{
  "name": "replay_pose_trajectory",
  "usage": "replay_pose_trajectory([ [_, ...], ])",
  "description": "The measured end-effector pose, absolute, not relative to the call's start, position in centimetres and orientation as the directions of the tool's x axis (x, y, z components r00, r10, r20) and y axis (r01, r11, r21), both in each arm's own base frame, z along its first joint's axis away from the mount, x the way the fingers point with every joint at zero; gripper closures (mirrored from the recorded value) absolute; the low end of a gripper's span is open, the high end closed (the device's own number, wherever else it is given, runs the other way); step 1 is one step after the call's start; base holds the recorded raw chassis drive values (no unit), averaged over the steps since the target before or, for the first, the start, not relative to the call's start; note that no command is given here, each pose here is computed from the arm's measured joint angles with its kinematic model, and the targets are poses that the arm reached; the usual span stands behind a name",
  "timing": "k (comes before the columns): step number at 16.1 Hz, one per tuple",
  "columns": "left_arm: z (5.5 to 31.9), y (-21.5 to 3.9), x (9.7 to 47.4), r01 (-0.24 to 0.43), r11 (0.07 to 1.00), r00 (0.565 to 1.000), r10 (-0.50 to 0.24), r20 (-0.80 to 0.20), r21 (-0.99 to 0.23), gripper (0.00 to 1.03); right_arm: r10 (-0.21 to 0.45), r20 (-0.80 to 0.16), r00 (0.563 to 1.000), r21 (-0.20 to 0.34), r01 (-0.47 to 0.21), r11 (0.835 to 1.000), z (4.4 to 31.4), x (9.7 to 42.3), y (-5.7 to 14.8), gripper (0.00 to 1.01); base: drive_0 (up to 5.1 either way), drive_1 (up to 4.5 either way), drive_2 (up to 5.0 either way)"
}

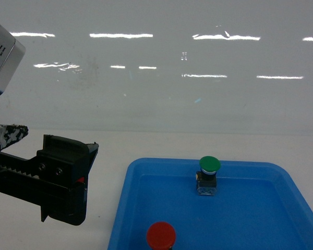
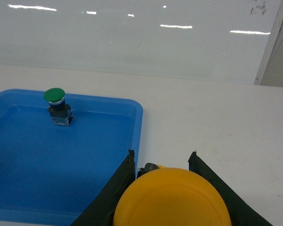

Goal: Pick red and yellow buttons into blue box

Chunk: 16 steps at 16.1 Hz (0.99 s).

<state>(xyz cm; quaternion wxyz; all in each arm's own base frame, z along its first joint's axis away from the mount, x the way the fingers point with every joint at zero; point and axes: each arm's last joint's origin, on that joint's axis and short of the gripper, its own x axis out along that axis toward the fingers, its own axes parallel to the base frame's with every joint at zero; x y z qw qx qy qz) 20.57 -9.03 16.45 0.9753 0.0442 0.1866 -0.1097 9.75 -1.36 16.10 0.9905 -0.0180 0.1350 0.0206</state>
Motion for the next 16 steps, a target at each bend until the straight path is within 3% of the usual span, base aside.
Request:
replay_pose_trajectory([
  [11,16.4,-9.0,20.6,0.230,0.972,0.906,-0.197,-0.374,0.045,0.05,0.084,-0.218,0.972,-0.042,-0.096,0.995,16.5,9.8,-0.5,0.70,0.0,0.00,0.0],
  [15,16.4,-9.0,20.6,0.230,0.972,0.906,-0.197,-0.374,0.045,0.05,0.159,-0.191,0.969,-0.052,-0.172,0.984,16.9,9.8,1.1,0.70,0.0,0.00,0.0],
  [16,16.4,-9.0,20.6,0.231,0.972,0.906,-0.197,-0.374,0.045,0.05,0.136,-0.206,0.969,-0.049,-0.149,0.988,16.7,9.8,0.8,0.70,0.0,0.00,0.0],
])
